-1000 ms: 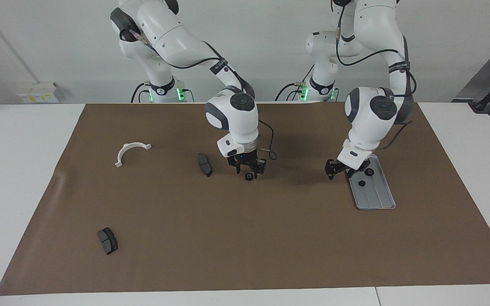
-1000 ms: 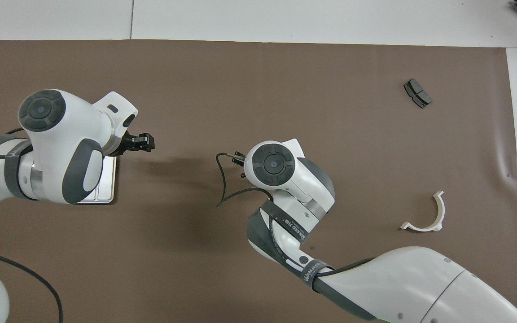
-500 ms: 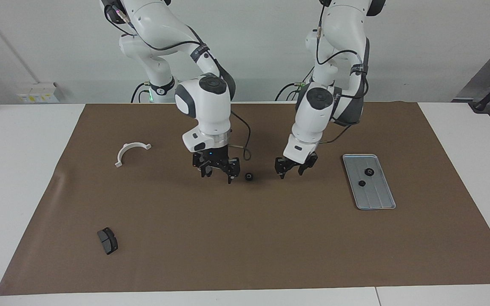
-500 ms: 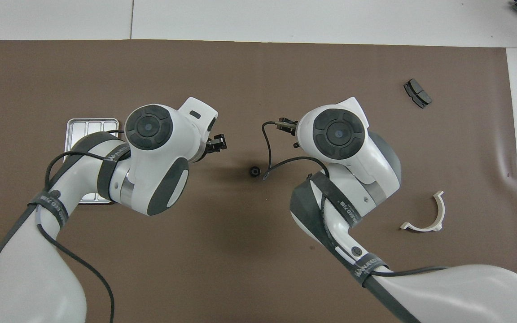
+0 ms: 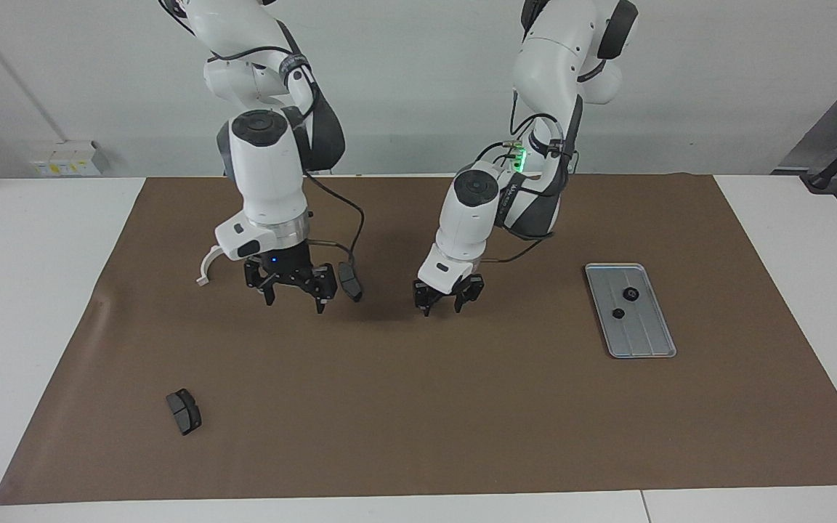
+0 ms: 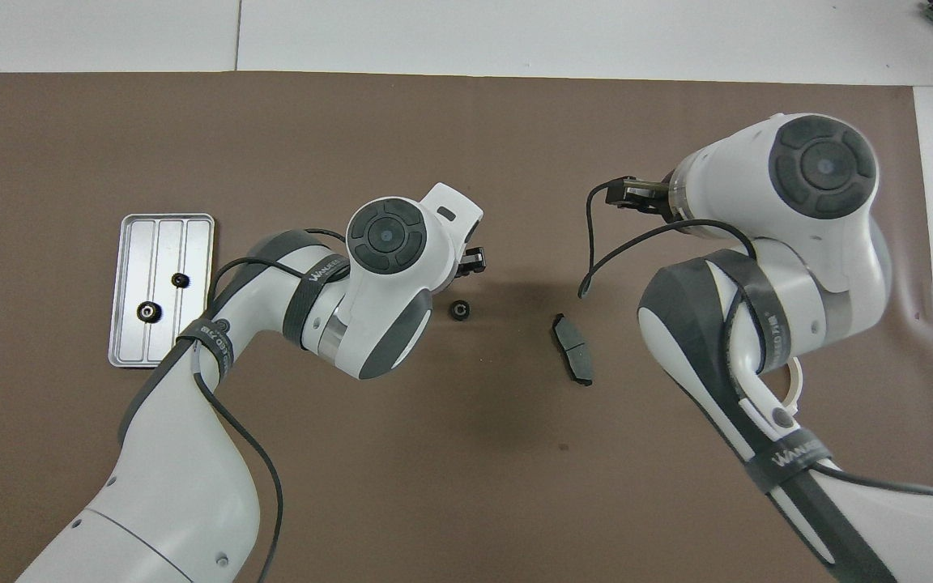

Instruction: Pick bearing gear from pile to tray

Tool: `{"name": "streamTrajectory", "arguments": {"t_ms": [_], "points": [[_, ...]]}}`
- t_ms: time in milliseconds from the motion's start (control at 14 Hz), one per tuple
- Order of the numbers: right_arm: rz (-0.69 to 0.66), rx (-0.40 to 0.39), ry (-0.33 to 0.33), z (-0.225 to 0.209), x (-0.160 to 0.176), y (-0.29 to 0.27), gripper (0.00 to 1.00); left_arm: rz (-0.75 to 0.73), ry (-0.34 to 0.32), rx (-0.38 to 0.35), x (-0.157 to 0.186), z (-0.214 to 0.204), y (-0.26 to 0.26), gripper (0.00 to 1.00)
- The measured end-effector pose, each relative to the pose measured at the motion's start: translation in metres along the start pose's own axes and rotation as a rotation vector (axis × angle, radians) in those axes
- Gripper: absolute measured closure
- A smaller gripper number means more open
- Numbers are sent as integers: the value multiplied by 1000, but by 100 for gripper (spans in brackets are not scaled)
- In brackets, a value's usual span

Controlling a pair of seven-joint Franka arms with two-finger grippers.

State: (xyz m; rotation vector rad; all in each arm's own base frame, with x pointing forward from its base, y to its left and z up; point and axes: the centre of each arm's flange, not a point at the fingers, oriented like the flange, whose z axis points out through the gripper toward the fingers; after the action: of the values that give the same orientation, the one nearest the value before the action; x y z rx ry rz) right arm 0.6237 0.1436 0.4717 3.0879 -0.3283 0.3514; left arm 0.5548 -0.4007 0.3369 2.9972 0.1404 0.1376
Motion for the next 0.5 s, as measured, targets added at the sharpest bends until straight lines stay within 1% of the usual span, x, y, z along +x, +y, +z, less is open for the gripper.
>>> {"name": "streamTrajectory", "arguments": {"t_ms": [214,500], "points": [[-29,-26,-2,-31,10,44,0,11,3,-3,-4,3,5,30],[-69,-18,-54,-79,12,114,0,30,-12,8,-18,19,9,34]]}}
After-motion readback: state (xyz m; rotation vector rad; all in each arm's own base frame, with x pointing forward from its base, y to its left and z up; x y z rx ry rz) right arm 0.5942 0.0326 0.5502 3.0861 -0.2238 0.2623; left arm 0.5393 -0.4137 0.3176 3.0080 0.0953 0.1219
